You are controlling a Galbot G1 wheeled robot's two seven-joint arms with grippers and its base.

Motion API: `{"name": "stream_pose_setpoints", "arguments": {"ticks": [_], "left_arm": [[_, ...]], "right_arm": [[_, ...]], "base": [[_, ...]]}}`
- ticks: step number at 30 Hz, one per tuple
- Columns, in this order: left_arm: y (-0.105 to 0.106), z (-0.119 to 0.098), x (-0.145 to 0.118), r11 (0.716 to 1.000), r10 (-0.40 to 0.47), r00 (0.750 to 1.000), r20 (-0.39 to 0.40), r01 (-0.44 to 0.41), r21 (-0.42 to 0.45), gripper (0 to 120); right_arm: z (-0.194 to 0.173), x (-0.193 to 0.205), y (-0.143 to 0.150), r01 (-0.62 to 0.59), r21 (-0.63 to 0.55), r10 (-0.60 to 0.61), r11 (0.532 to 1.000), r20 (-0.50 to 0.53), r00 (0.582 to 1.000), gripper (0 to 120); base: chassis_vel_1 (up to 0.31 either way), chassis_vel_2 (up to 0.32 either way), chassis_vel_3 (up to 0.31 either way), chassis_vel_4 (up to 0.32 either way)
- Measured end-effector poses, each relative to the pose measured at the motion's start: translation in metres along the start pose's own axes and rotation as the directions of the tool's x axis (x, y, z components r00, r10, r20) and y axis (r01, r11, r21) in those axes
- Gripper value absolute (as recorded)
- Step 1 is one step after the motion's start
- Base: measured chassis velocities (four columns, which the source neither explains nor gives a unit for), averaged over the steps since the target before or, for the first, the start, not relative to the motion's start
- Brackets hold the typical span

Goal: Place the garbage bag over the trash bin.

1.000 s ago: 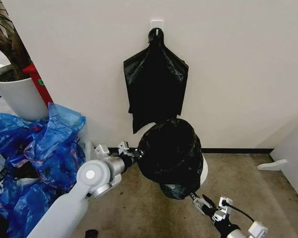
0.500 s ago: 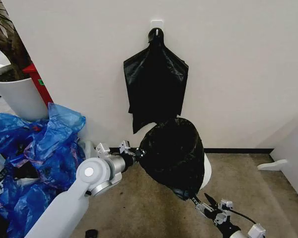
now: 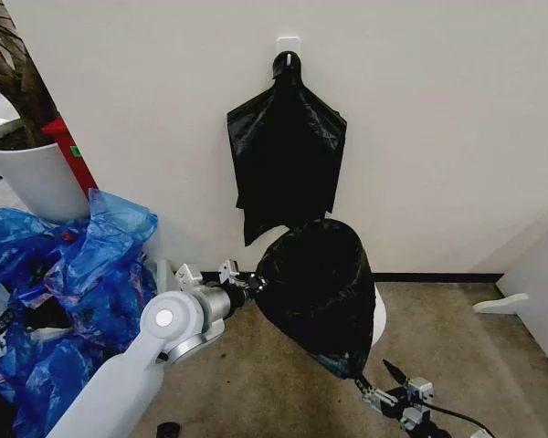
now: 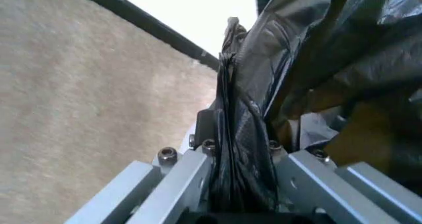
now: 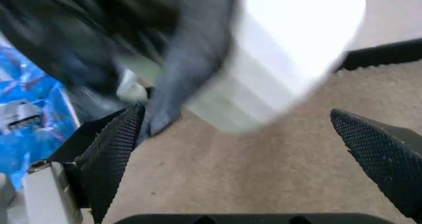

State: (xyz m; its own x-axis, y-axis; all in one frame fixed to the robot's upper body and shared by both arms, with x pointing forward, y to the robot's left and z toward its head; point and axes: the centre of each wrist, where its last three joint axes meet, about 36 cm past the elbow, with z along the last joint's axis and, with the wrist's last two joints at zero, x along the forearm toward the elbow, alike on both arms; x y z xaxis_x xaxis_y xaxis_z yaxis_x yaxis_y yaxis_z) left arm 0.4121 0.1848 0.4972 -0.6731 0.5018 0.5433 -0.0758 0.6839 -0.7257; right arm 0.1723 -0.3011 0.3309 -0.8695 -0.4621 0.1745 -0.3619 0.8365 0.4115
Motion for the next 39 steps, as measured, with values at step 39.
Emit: {"name": "stream_pose_setpoints", "arguments": {"ticks": [39], "left_arm": [[0.048, 0.072, -0.037, 0.727, 0.152, 0.888, 0.435, 0.198, -0.657, 1]], "right_arm": [[-0.174, -0.082, 0.126, 0.089, -0.1, -0.083, 0.991, 0.061, 0.995, 72]], "base": [[0.0, 0.0, 0.0, 0.0]]}}
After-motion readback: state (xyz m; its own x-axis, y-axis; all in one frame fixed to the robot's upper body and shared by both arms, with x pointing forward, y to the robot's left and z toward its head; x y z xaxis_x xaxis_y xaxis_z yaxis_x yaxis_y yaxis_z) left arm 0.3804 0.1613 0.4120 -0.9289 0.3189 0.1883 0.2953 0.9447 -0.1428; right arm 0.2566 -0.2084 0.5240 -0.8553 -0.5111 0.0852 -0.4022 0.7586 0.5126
